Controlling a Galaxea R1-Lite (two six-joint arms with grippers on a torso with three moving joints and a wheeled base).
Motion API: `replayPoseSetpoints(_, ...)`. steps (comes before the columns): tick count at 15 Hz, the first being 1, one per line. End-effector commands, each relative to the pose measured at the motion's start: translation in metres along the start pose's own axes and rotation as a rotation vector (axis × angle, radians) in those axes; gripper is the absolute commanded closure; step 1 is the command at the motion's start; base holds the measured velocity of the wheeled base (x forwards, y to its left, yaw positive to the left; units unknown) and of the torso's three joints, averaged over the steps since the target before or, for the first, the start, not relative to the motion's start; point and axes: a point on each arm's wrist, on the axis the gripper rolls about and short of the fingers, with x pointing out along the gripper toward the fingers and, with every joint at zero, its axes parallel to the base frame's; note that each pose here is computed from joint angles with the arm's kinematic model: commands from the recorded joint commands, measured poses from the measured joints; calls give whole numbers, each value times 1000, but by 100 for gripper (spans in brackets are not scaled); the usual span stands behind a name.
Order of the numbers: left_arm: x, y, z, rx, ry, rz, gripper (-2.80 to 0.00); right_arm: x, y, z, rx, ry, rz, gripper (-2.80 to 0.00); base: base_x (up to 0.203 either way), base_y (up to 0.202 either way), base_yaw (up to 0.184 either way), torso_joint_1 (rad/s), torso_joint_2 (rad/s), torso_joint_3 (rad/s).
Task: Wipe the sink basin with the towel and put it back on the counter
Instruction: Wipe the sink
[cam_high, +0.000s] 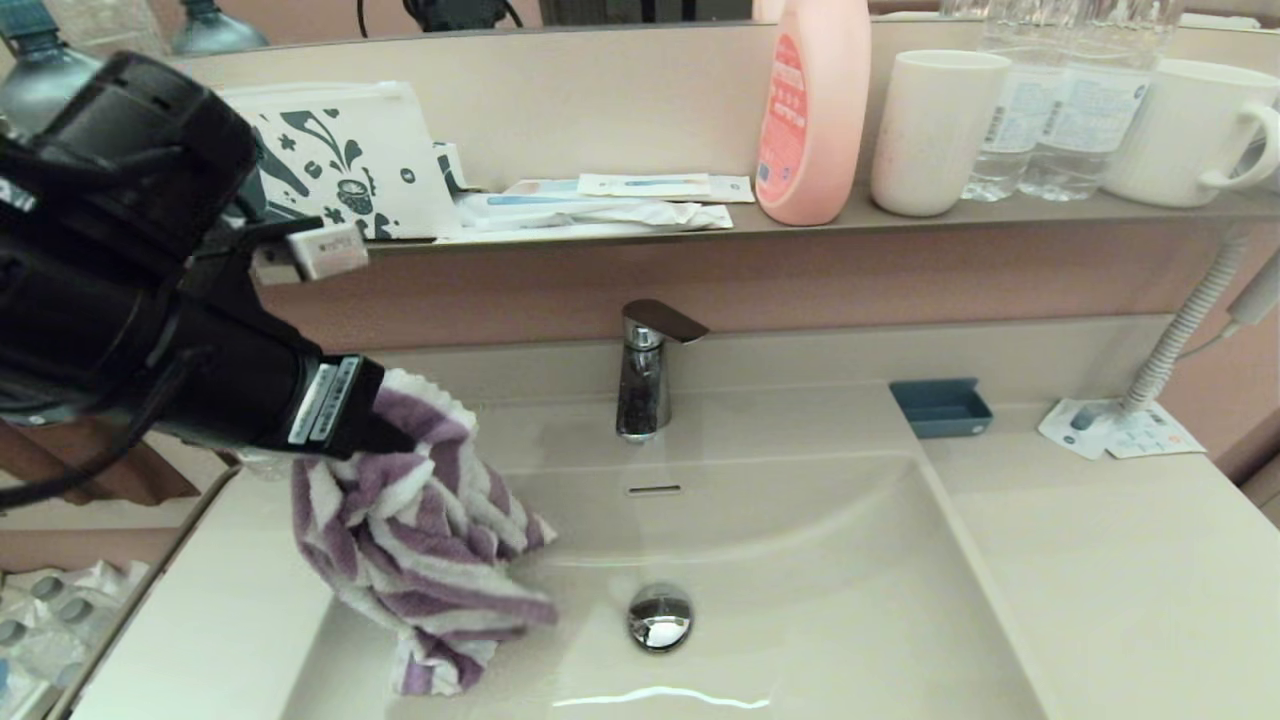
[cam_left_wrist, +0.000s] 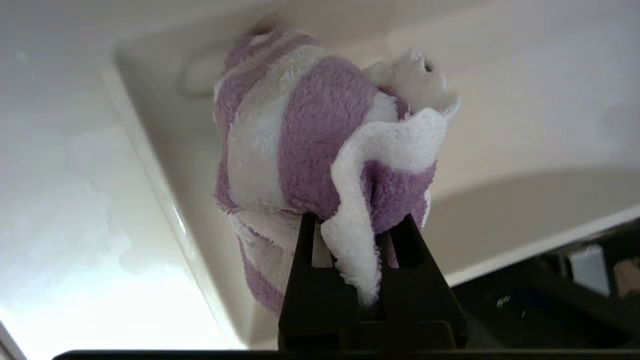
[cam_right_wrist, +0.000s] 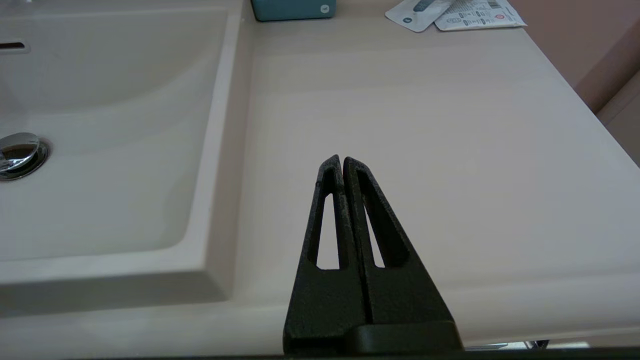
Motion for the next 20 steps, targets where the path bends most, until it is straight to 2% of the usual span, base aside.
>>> replayPoseSetpoints(1,1,4,-17,5,45,9,0,0,0,0,-1,1,0,0,0,0,0,0,0,0)
replayPoseSetpoints(4,31,20,-50,33,125,41,0,0,0,0,-1,1,0,0,0,0,0,0,0,0)
replayPoseSetpoints(5,45,26,-56,29,106,44,0,0,0,0,-1,1,0,0,0,0,0,0,0,0)
replayPoseSetpoints(9,97,41,-62,8,-109,-64,0,0,0,0,-1,1,0,0,0,0,0,0,0,0)
replayPoseSetpoints(11,127,46,-61,-3,-150,-64,0,0,0,0,0,1,0,0,0,0,0,0,0,0)
replayPoseSetpoints(13,152,47,-64,-31,-148,-21,0,0,0,0,-1,1,0,0,0,0,0,0,0,0)
replayPoseSetpoints(16,187,49,-70,-38,-125,-3,0,0,0,0,1,1,0,0,0,0,0,0,0,0)
replayPoseSetpoints(20,204,43,-77,-21,-106,-17,0,0,0,0,-1,-1,0,0,0,0,0,0,0,0)
